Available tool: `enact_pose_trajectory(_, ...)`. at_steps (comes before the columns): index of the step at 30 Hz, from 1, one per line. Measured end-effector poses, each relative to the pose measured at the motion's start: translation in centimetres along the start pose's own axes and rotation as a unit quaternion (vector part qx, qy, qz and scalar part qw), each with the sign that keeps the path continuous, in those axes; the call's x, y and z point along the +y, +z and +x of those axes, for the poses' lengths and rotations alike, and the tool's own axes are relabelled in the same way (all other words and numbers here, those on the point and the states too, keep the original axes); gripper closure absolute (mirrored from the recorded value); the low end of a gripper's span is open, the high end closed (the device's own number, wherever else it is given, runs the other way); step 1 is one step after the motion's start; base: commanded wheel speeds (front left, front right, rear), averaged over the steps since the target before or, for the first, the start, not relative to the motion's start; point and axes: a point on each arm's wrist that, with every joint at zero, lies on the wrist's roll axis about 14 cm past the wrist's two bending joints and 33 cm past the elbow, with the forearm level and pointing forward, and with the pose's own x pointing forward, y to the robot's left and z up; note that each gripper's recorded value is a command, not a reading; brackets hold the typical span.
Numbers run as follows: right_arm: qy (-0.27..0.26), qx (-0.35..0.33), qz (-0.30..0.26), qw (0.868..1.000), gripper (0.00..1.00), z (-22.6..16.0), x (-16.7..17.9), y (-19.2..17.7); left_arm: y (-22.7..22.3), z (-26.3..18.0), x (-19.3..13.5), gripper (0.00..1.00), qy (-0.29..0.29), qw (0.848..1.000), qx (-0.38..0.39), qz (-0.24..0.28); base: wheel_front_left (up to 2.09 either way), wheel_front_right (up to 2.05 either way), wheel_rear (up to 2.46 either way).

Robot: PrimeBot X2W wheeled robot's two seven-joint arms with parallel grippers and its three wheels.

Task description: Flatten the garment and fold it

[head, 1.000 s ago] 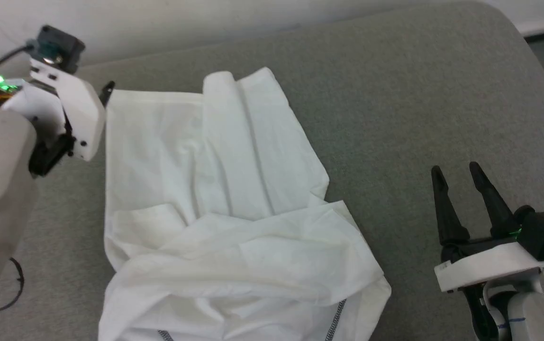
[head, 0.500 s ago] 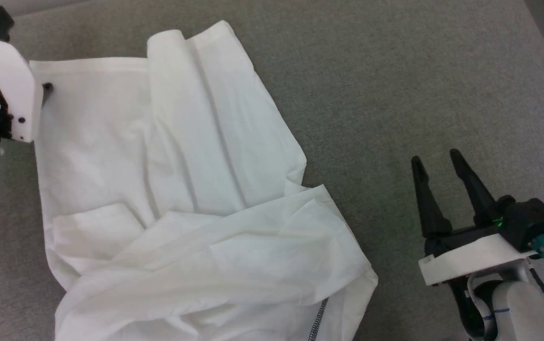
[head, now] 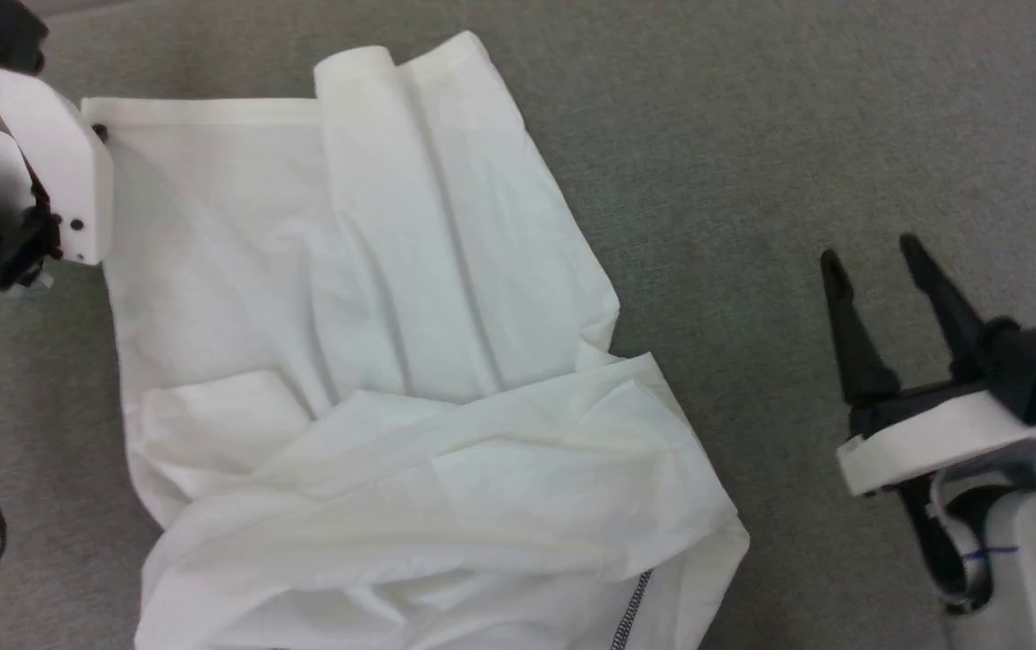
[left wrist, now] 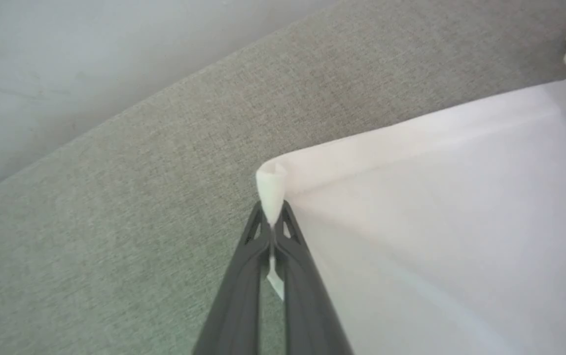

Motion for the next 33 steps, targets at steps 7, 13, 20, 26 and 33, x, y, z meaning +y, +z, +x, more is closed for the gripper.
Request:
enact_pose_trajectory(7, 0.12, 0.018, -0.022, 0.992, 0.0, 3.5, 4.1, 4.6, 1.2, -4.3, 1.8, 1.0, 0.035, 0.995, -0.092, 0.004, 0.0, 0.0, 0.0)
enact_pose_trajectory(13, 0.232, 0.109, -0.035, 0.966, 0.0, 7.2, 10.0, 5.5, 2.6, -8.3, 2.2, 1.0, 0.05, 0.985, -0.162, 0.021, 0.0, 0.0, 0.0)
enact_pose_trajectory(20, 0.265, 0.237, -0.105, 0.929, 0.0, 12.1, 13.5, 3.0, 2.6, -11.3, 1.8, 1.0, 0.062, 0.977, -0.199, 0.035, 0.0, 0.0, 0.0)
enact_pose_trajectory(26, 0.26, 0.289, -0.145, 0.91, 0.0, 15.7, 15.5, 0.8, 2.2, -12.2, 1.0, 1.0, 0.061, 0.973, -0.218, 0.034, 0.0, 0.0, 0.0)
enact_pose_trajectory(33, 0.249, 0.356, -0.158, 0.887, 0.0, 17.7, 17.2, -4.6, 0.1, -11.8, 1.7, 1.0, 0.071, 0.974, -0.213, 0.03, 0.0, 0.0, 0.0)
